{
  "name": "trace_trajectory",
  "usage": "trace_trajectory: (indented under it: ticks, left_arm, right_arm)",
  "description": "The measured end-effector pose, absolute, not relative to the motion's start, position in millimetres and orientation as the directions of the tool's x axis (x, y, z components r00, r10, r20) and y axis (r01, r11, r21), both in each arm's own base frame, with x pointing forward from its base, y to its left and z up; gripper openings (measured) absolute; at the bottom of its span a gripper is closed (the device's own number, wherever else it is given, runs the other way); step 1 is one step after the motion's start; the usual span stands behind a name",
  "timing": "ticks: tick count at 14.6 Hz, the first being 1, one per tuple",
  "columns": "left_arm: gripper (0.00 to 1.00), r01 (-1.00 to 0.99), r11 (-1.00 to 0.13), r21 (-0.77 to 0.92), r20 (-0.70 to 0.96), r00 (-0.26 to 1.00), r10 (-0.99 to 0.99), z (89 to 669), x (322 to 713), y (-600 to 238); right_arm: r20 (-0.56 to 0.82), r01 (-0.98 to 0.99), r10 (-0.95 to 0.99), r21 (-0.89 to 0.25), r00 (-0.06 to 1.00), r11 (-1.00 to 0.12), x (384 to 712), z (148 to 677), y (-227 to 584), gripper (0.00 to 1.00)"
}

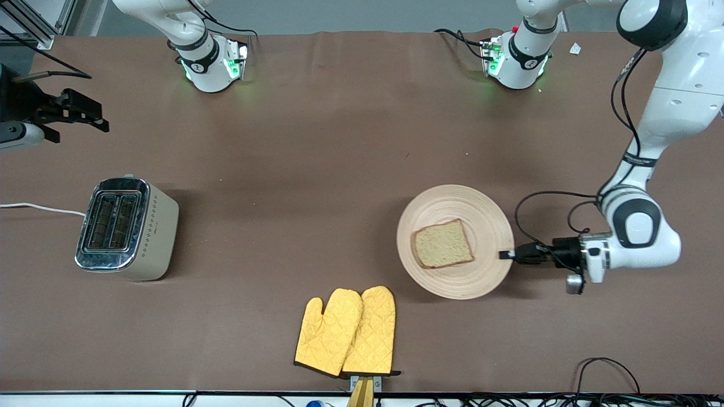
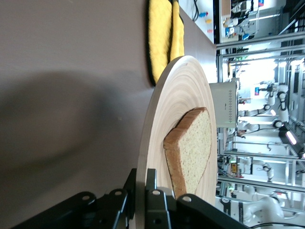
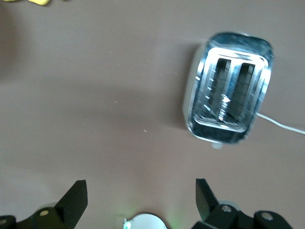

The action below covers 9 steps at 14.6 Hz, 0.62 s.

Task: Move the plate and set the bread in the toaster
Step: 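Push the plate toward the table middle with the left gripper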

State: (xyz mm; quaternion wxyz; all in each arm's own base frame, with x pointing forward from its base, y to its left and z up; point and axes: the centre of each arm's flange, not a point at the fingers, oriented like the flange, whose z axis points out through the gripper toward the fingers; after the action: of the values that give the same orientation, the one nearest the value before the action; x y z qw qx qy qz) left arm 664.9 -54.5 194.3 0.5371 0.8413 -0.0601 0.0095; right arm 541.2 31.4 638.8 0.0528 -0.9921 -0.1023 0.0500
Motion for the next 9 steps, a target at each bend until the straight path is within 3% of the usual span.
trace_trajectory:
  ticks: [4, 9]
  left_arm:
    - [0.10, -0.170, -0.444, 0.880, 0.115, 0.982, -0.148, 191.6, 630.3, -107.9]
    - [0.10, -0.166, -0.483, 0.860, 0.110, 0.984, -0.143, 163.2, 600.0, -170.7]
  right_arm:
    - [-0.104, 0.201, 0.215, -0.130, 0.971, -0.971, 568.4, 587.6, 117.0, 1.00]
    - [-0.081, 0.067, 0.084, -0.193, 0.993, -0.979, 604.0, 490.8, 172.3, 1.00]
